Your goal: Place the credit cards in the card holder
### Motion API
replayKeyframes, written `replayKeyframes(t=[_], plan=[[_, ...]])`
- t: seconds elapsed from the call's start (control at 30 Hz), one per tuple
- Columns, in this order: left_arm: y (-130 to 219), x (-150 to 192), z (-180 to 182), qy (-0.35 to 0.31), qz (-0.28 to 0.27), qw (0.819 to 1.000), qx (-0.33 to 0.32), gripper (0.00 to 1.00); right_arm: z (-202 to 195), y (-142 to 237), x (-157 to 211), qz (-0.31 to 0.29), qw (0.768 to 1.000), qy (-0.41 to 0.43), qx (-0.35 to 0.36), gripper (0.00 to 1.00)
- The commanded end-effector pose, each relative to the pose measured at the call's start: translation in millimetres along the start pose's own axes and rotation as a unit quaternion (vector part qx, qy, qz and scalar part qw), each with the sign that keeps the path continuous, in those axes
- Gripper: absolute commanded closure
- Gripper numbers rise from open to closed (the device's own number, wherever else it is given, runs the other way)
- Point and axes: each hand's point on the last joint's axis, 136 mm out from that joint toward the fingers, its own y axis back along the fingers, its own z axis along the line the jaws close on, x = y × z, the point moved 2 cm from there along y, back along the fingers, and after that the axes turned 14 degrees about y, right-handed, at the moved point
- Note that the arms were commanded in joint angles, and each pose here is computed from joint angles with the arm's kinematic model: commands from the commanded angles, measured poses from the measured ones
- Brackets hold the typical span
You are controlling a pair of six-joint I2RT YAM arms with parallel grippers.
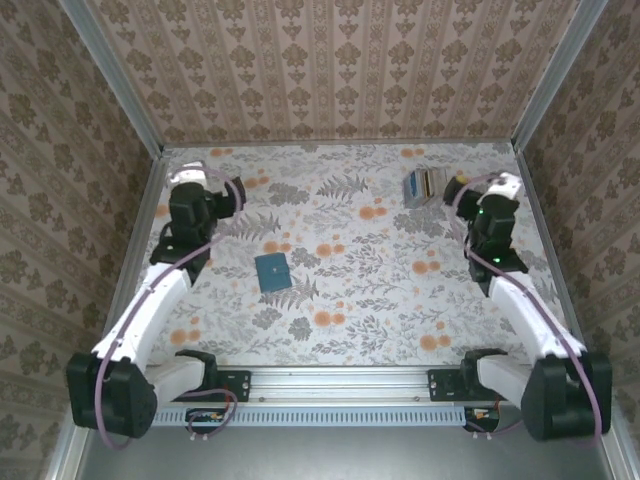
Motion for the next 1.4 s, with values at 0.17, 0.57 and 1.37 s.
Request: replayKeyframes(t=[0.17, 0.57, 1.37], plan=[[41.9, 182.3, 65.1, 0.149, 0.394, 0.904, -0.076, 0.0, 45.2, 31.1, 95.1, 0.198, 0.972, -0.023, -0.12, 0.02], [6.8, 233.1, 55.5, 0.189, 0.468, 0.861, -0.057, 0.37, 96.6, 30.5, 126.9, 0.253, 0.949, -0.026, -0.186, 0.05], [11.3, 198.2, -76.1, 0.061, 0.47, 0.87, 0.139, 1.0, 266.1, 95.3, 185.6, 0.377, 0.814, 0.167, -0.408, 0.38]])
